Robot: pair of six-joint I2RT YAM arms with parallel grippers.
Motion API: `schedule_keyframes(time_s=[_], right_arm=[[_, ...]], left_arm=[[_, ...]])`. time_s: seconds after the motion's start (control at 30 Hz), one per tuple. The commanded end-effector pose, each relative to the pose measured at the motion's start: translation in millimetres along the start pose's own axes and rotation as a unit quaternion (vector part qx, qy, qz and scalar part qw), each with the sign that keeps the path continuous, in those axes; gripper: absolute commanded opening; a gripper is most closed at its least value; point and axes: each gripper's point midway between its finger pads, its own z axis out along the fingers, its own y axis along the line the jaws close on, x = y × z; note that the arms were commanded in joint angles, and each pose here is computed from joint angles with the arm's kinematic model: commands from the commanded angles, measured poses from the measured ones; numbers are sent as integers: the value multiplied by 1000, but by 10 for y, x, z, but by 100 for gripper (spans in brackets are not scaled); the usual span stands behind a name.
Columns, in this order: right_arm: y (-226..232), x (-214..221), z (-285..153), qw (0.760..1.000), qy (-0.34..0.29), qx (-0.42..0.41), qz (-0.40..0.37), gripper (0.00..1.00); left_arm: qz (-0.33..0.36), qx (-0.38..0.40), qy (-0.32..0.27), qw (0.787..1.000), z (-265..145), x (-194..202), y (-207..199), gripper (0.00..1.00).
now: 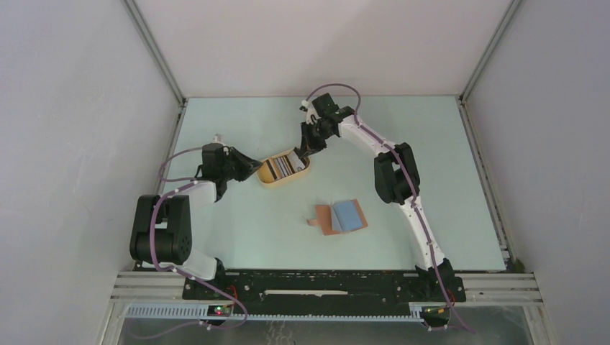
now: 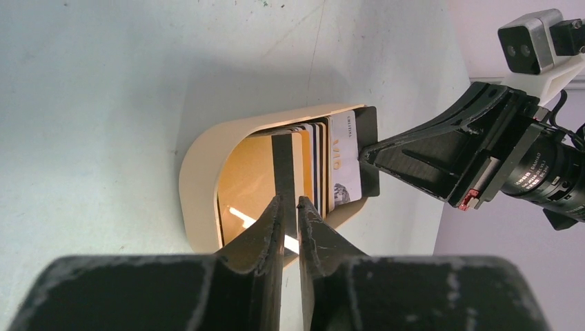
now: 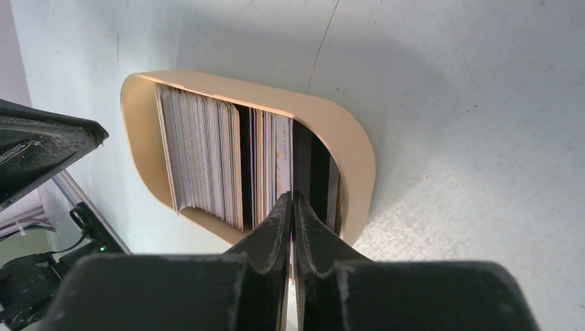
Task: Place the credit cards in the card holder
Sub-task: Pick up the credit card from the storage box.
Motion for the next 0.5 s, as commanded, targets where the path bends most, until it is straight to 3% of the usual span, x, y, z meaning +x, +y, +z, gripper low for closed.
schedule_keyframes(time_s=[0.0,0.23,0.47], right_arm=[[240,-243,-310,997,-45,5,-56,11],[252,-210,-274,996,-41,14,-73,12],[301,-271,-370,995,-52,14,-85,3]], left_arm=[[30,42,-13,999,-34,-108,-246,16],[31,45,-13,998,-37,-102,-253,16],[33,52,-15,998,-48,-107,-273,16]])
